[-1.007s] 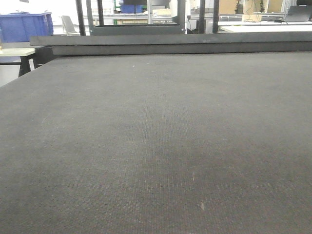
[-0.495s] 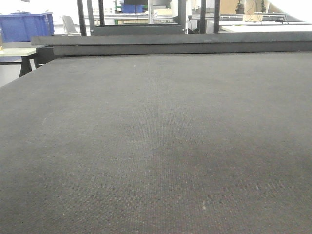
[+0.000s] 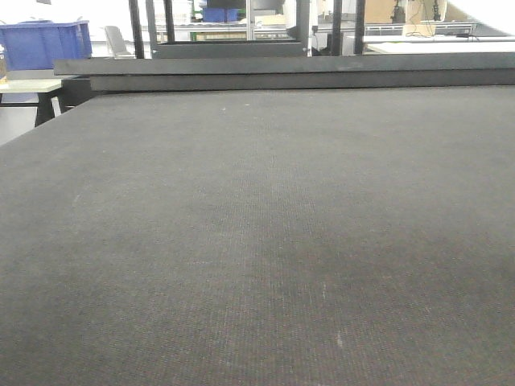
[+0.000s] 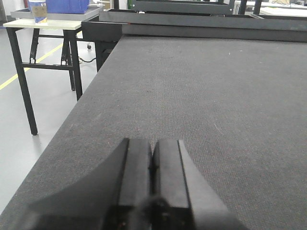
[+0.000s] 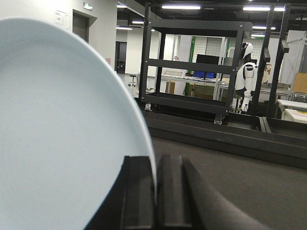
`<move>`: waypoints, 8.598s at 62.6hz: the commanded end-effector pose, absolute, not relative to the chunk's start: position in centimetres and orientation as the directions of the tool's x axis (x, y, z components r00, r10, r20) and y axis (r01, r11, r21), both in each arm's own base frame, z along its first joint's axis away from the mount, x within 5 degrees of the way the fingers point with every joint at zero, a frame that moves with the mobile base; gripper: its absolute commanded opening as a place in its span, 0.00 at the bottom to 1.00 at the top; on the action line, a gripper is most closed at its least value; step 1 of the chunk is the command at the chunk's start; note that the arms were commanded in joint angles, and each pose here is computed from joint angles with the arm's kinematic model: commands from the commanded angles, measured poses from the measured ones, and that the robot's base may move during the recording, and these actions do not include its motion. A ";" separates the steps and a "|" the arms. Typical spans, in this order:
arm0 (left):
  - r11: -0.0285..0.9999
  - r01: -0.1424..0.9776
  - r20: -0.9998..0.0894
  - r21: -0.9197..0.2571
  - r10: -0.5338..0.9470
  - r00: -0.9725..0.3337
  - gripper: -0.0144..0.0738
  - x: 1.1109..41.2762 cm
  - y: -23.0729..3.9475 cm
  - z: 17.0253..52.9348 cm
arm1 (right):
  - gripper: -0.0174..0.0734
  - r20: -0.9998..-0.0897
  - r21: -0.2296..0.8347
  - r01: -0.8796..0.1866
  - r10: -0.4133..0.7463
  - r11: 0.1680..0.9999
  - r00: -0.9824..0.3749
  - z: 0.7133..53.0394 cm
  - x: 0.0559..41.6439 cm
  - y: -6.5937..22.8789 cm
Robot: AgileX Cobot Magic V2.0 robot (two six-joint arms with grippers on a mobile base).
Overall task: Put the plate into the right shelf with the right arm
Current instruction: 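Drive the base to the shelf holding the plate in the right gripper, then bring the base up close to the metal shelf with blue bins, then lower the plate into the blue bin and open the right gripper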
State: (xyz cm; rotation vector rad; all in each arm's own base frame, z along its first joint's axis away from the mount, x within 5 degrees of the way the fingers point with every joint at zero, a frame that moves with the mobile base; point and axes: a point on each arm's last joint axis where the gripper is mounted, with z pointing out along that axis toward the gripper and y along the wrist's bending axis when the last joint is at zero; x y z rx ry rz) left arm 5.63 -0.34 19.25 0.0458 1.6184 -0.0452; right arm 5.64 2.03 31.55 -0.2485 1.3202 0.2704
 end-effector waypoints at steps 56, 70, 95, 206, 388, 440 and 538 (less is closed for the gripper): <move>0.998 0.054 -0.999 -0.010 -0.012 0.032 0.11 5.6 -0.3 19.7 | 0.25 -0.939 -0.031 -0.294 0.074 0.955 0.337 33.3 5.4 1.6; 0.998 0.054 -0.999 -0.010 -0.012 0.032 0.11 5.6 -0.3 19.7 | 0.25 -0.939 -0.031 -0.294 0.074 0.955 0.337 33.3 5.4 1.6; 0.998 0.054 -0.999 -0.010 -0.012 0.032 0.11 5.6 -0.3 19.7 | 0.25 -0.939 -0.031 -0.294 0.074 0.955 0.337 33.3 5.4 1.6; 0.998 0.054 -0.999 -0.010 -0.012 0.032 0.11 5.6 -0.3 19.7 | 0.25 -0.938 -0.031 -0.294 0.074 0.955 0.338 33.3 5.4 1.6; 0.998 0.054 -0.999 -0.010 -0.012 0.032 0.11 5.6 -0.3 19.7 | 0.25 -0.939 -0.031 -0.294 0.074 0.955 0.337 33.3 5.4 1.6; 0.998 0.054 -0.999 -0.010 -0.012 0.032 0.11 5.6 -0.3 19.7 | 0.25 -0.930 -0.028 -0.287 0.081 0.957 0.360 33.5 5.3 1.5; 0.998 0.054 -0.999 -0.010 -0.012 0.032 0.11 5.6 -0.3 19.7 | 0.26 -0.997 0.039 -0.371 0.060 0.928 0.046 46.7 24.6 9.2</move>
